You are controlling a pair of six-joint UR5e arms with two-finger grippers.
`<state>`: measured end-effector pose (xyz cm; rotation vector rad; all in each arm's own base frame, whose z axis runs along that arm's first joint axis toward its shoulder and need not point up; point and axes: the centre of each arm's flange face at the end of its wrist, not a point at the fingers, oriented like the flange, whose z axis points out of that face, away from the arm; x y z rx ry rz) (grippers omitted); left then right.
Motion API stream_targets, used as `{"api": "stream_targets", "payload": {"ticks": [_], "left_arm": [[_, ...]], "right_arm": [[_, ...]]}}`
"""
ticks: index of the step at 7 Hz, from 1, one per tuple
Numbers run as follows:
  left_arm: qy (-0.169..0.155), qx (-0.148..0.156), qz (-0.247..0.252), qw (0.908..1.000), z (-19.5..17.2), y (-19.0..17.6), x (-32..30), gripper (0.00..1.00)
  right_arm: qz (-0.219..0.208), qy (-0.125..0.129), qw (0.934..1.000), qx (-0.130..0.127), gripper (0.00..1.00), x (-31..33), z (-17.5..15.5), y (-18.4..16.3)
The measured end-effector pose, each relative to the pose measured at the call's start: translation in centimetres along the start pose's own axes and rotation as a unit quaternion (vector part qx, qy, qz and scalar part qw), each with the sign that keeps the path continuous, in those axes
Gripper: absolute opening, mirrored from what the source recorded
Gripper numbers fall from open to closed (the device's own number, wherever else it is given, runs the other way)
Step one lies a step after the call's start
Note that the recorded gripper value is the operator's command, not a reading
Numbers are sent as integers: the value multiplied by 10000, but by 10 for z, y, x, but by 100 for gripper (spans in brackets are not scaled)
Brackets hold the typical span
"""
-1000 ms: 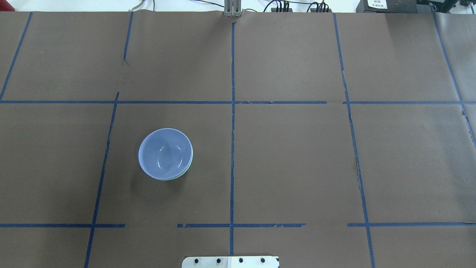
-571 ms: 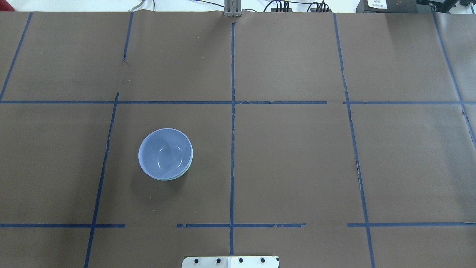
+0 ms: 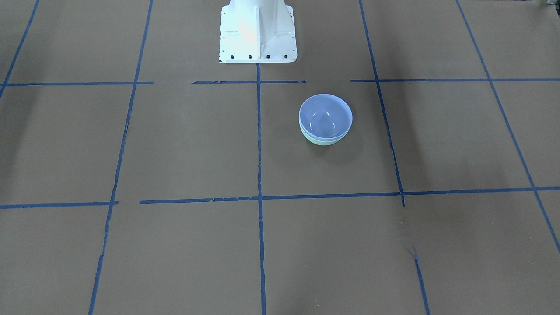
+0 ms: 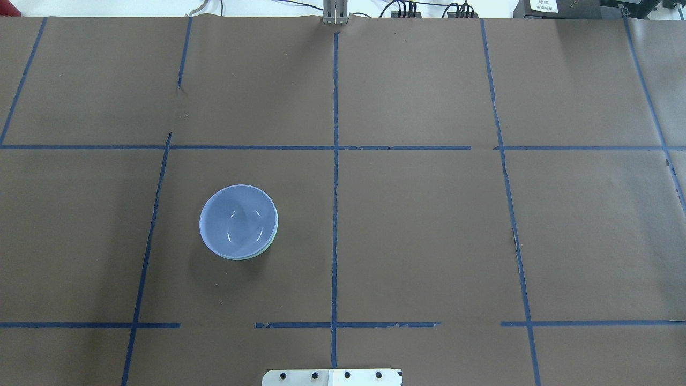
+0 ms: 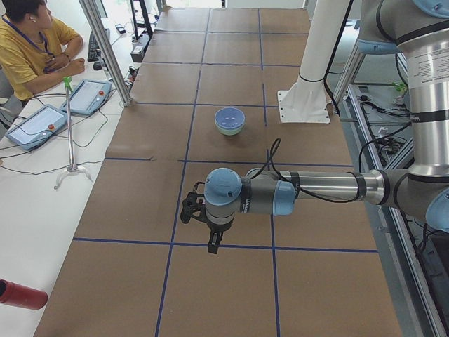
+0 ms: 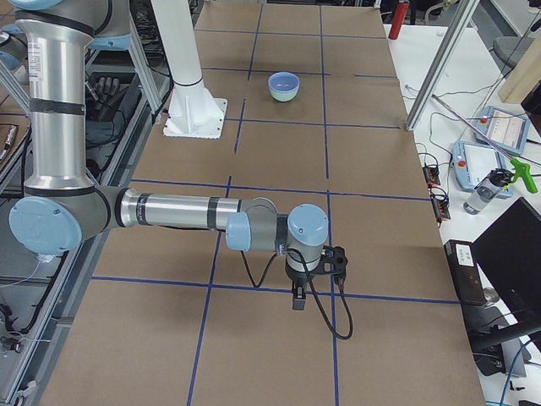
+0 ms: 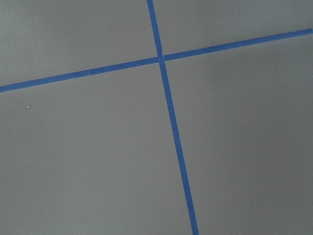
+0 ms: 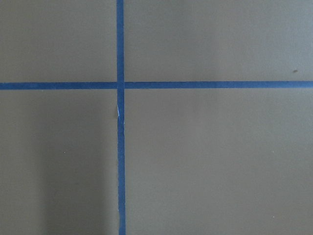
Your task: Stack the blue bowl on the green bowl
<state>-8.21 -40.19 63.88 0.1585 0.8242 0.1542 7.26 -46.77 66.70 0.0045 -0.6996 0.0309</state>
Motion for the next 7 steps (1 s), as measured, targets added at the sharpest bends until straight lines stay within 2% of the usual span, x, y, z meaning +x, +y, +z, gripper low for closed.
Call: {"api": "stream_targets", "payload": {"ticks": [7], "left_arm": [[-6, 38, 47, 10000, -3, 1, 3, 100]], "right_arm": [[1, 0, 10000, -1, 100, 0, 0, 0]]}}
